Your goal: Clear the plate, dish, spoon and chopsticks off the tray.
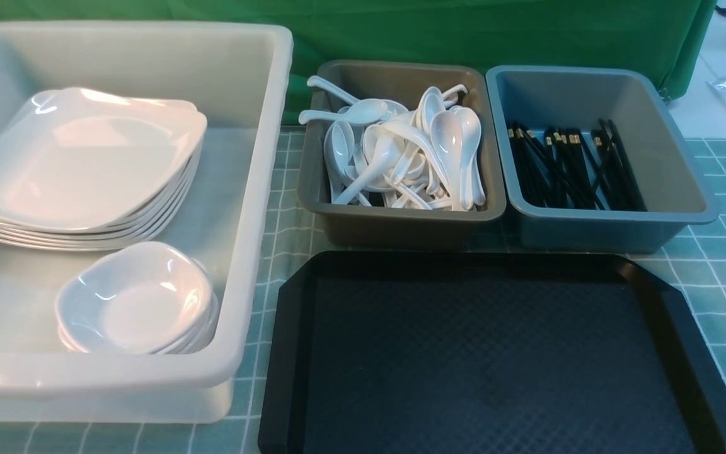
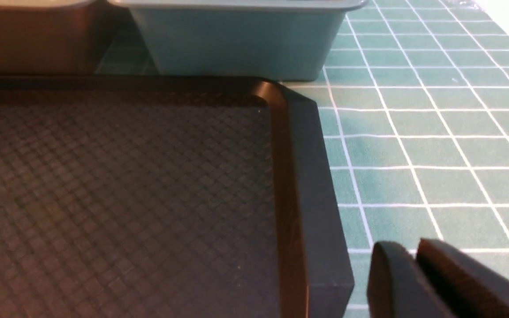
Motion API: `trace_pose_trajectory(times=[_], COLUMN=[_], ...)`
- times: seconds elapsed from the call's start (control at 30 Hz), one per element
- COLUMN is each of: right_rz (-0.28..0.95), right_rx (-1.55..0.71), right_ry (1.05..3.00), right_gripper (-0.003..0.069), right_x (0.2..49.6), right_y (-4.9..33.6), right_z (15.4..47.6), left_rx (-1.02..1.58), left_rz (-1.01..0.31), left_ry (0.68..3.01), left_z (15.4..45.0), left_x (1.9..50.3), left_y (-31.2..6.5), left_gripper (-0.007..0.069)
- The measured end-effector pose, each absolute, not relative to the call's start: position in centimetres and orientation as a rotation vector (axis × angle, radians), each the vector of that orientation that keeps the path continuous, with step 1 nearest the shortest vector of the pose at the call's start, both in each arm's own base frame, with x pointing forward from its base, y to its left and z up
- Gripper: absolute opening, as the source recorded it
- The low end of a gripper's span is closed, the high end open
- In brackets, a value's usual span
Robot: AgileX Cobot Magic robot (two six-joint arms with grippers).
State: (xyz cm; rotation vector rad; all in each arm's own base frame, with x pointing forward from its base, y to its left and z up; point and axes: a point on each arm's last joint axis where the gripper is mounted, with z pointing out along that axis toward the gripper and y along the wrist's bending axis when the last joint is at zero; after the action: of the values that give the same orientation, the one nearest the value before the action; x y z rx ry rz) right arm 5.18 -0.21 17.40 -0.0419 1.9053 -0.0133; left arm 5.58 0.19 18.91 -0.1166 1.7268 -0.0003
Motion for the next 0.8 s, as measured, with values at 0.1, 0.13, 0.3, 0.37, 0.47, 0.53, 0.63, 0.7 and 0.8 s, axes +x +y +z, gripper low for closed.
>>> trace_pose_trajectory(times=[0.1,0.13,0.3,0.37,0.47,0.53,0.63,0.7,0.8], right_rz=[-0.013,-0.013,-0.013,-0.013,-0.011,-0.011,-0.011,-0.011,-0.011], right_rx=[-0.042,-0.042,-0.041,-0.041,-0.039,-0.039,-0.039,-0.039,-0.039], right_ry=[1.905,1.905,1.905,1.905,1.905,1.905,1.905,1.905,1.905], right_gripper=[0.0120,0.0122,0.0134,0.0138,0.0141,0.0144,0.0148,0.0155,0.0162], right_x=[5.18,5.18,5.18,5.18,5.18,5.18,5.18,5.18,5.18], right_y=[-0.21,-0.21,-0.21,-0.21,-0.21,-0.21,-0.21,-0.21,-0.21], right_z=[17.40,17.40,17.40,17.40,17.40,17.40,17.40,17.40,17.40], left_rx=[-0.117,-0.117,-0.118,-0.116,-0.115,-0.115,-0.115,-0.115,-0.115], left_rz=[0.003,0.004,0.004,0.006,0.008,0.008,0.008,0.008,0.008], left_ry=[1.711,1.709,1.707,1.706,1.706,1.706,1.706,1.706,1.706], left_z=[19.05,19.07,19.09,19.10,19.10,19.10,19.10,19.10,19.10], left_x=[5.60,5.60,5.60,5.60,5.60,5.60,5.60,5.60,5.60], left_y=[0.23,0.23,0.24,0.24,0.25,0.25,0.25,0.25,0.25], left_gripper=[0.0018,0.0018,0.0018,0.0018,0.0018,0.0018,0.0018,0.0018,0.0018])
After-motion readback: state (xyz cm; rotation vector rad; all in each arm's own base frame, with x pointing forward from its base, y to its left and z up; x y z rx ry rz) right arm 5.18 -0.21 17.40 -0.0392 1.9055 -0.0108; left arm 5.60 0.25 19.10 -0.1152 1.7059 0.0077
